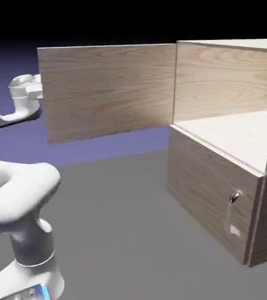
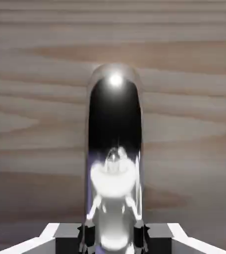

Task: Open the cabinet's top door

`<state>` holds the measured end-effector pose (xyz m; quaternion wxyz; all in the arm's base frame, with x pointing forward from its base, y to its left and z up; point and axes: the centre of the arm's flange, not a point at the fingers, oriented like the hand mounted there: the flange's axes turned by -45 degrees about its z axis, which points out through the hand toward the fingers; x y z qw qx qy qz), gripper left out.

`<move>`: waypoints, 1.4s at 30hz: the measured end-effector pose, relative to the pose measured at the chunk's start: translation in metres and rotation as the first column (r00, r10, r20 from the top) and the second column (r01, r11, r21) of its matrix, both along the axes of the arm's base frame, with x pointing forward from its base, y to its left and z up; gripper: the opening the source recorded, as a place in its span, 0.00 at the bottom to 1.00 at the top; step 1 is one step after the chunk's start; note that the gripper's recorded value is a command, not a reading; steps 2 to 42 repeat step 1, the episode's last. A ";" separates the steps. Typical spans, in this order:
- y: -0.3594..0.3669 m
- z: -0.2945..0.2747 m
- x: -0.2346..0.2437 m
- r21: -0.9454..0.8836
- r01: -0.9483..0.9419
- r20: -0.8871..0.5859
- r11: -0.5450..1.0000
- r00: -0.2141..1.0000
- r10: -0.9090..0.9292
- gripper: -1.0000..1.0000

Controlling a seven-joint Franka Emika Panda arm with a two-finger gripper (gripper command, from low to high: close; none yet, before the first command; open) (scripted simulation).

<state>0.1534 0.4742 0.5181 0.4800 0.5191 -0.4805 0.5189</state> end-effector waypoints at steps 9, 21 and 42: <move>0.006 0.000 0.001 0.000 0.013 0.000 1.000 1.000 -0.013 0.00; 0.006 0.000 0.001 0.000 0.013 0.000 1.000 1.000 -0.013 0.00; 0.006 0.000 0.001 0.000 0.013 0.000 1.000 1.000 -0.013 0.00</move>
